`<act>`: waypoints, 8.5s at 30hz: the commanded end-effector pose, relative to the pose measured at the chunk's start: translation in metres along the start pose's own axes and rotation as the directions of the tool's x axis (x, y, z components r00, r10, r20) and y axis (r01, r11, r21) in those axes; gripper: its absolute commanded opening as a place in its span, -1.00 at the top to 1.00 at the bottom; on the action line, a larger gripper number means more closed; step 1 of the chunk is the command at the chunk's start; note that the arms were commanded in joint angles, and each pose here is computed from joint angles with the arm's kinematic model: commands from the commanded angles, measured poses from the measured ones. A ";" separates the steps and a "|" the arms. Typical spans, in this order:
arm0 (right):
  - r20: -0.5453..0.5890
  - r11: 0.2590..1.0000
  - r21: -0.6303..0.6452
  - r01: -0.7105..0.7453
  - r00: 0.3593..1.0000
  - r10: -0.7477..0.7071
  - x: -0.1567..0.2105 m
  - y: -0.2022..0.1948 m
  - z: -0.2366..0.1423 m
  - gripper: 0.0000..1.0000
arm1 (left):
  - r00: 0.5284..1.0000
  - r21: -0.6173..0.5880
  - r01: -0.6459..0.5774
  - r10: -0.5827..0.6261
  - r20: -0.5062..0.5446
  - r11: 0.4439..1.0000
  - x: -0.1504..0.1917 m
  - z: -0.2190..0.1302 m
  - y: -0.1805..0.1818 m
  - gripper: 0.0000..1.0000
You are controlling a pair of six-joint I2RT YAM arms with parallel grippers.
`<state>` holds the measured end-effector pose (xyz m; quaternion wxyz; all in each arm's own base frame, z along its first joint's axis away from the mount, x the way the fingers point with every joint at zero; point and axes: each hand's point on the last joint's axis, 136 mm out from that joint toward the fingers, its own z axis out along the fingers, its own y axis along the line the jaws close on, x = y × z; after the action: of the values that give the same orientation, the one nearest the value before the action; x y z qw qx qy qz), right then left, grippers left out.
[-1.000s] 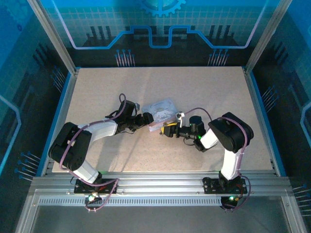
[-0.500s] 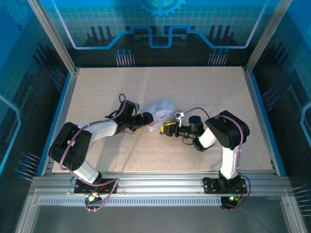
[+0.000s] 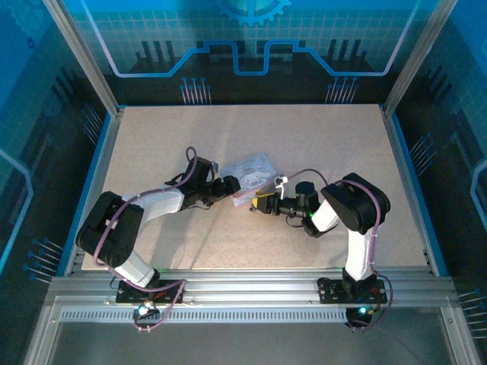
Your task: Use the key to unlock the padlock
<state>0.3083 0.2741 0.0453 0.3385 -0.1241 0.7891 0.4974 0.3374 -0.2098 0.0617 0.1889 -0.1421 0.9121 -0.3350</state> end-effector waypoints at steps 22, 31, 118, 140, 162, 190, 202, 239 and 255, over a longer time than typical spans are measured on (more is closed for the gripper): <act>-0.015 0.997 0.018 -0.070 0.997 0.070 0.003 -0.016 0.004 0.68 | 0.997 -0.109 0.024 -0.032 -0.074 0.994 0.027 0.008 0.033 -0.60; 0.008 0.991 0.056 -0.118 0.993 0.118 0.005 -0.026 -0.004 0.89 | 0.997 -0.114 0.024 -0.032 -0.071 0.993 0.027 0.007 0.034 -0.61; -0.261 0.927 0.375 -0.021 0.957 0.127 0.030 0.060 -0.131 0.96 | 0.974 -0.031 -0.115 0.119 0.193 0.993 0.022 -0.098 0.010 -0.98; -0.453 0.813 0.583 0.008 0.833 0.317 0.088 0.039 -0.154 0.98 | 0.980 -0.030 -0.103 0.107 0.169 0.994 0.034 -0.097 0.020 -0.98; -0.538 0.802 0.595 0.054 0.768 0.347 0.089 0.014 -0.116 0.79 | 0.981 -0.039 -0.109 0.113 0.159 0.993 0.031 -0.096 0.017 -0.98; -0.135 0.723 0.667 0.179 0.984 -0.119 -0.062 0.039 -0.202 -0.10 | 0.788 -0.232 -0.134 0.245 0.564 0.963 -0.036 -0.198 0.012 -0.98; 0.032 0.565 0.802 0.197 0.929 -0.370 -0.103 -0.009 -0.240 -0.99 | 0.502 -0.580 -0.215 0.599 0.624 0.785 -0.077 -0.226 0.034 -0.98; 0.045 0.515 0.800 0.309 0.824 -0.565 -0.132 -0.098 -0.197 -1.00 | 0.508 -0.571 -0.290 0.630 0.588 0.768 -0.112 -0.146 0.101 -0.98; 0.020 0.539 0.795 0.279 0.875 -0.484 -0.132 -0.127 -0.187 -1.00 | 0.495 -0.529 -0.365 0.641 0.587 0.766 -0.130 -0.116 0.115 -0.98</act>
<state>0.3936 0.0349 0.0953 0.5553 -0.0813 0.8271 0.0307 0.3739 -0.0053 0.0718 0.5631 -0.0354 0.8256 0.0005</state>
